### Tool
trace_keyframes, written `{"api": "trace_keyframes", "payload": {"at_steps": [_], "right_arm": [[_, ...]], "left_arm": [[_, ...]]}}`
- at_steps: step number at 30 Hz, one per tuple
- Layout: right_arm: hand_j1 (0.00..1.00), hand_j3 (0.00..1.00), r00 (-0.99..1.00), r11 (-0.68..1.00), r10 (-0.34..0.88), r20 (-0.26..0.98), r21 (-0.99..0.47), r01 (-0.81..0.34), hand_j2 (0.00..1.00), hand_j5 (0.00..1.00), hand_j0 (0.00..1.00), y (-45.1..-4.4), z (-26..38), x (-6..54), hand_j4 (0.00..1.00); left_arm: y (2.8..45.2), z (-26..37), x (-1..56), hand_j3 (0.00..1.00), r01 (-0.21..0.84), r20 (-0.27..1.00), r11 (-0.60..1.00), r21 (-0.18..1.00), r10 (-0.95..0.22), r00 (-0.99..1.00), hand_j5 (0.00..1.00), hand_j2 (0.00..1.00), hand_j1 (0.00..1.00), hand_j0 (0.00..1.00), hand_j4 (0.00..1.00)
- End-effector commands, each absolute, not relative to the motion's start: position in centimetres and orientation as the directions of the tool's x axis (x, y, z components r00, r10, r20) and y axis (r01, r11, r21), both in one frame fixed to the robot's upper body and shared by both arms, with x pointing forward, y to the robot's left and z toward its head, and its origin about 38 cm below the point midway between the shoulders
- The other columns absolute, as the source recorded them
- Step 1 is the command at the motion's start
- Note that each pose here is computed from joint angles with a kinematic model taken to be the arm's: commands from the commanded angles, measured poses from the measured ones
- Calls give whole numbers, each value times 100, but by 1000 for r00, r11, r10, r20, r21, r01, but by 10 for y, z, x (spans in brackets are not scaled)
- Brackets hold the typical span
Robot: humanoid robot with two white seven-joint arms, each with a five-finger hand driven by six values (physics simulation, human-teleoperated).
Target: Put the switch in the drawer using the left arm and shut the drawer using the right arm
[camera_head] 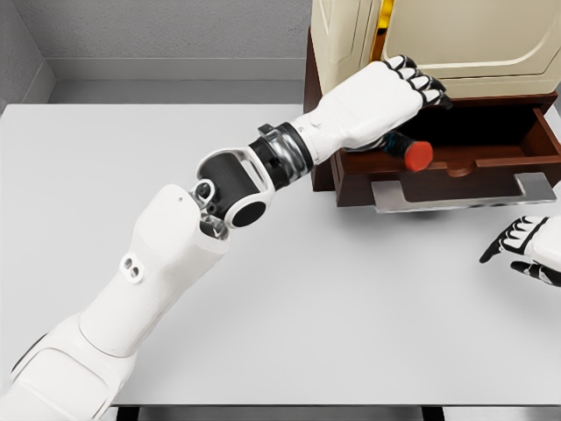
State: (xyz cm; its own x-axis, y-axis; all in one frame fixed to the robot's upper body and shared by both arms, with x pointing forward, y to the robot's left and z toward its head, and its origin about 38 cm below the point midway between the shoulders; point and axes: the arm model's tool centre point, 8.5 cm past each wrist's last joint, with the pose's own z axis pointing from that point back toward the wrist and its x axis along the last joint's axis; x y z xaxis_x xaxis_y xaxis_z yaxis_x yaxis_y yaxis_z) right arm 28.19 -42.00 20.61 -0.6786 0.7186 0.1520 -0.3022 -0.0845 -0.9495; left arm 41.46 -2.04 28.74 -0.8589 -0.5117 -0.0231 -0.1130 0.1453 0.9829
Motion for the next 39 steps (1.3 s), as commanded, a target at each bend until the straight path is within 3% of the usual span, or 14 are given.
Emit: {"api": "trace_keyframes", "payload": {"at_steps": [1,8,12,14,17,21,24,26,29,32,35,39], "right_arm": [[60,60,-678,-80,719,155,-950,-303,60,60,60,-420,207,282,60],[60,60,-677,-80,719,156,-949,-304,60,60,60,-420,207,282,60],[60,60,-675,-68,719,165,-950,-305,60,60,60,-420,208,283,60],[60,60,-676,-63,717,169,-950,-305,60,60,60,-419,209,283,60],[62,62,-676,-64,717,169,-950,-305,62,62,62,-419,213,284,62],[62,62,-665,-30,720,200,-948,-317,62,62,62,-419,212,284,62],[61,61,-660,-16,722,207,-949,-315,61,61,61,-420,216,285,61],[61,61,-658,-12,722,216,-946,-324,61,61,61,-421,219,287,61],[61,61,-659,-9,721,217,-947,-322,61,61,61,-420,220,287,61],[61,61,-658,1,720,222,-948,-318,61,61,61,-420,222,288,61],[61,61,-660,6,717,224,-949,-315,61,61,61,-418,223,288,61],[61,61,-662,8,715,224,-950,-312,61,61,61,-418,224,289,61]], "left_arm": [[-22,287,413,81,-113,-24,146,983,-507,-862,81,81,81,81,81],[-23,289,408,81,-120,-29,151,981,-497,-867,81,81,81,81,81],[-24,303,384,99,-152,-43,206,967,-453,-890,99,99,99,99,99],[-21,315,363,100,-171,-45,264,949,-424,-904,100,100,100,100,100],[-3,328,363,100,-113,17,371,922,-328,-945,100,100,100,100,100],[53,350,370,100,21,127,561,828,-150,-980,100,100,100,100,100],[133,328,370,100,188,258,612,768,-26,-966,100,100,100,100,100],[192,322,372,100,261,357,645,719,-20,-934,100,100,100,100,100],[256,304,364,100,355,511,672,650,-39,-859,100,100,100,100,100],[290,261,349,100,377,623,723,579,-94,-777,100,100,100,100,100],[334,208,348,100,353,734,778,519,-194,-651,100,100,100,100,100],[372,173,358,100,285,793,831,478,-269,-547,100,100,100,100,100]]}}
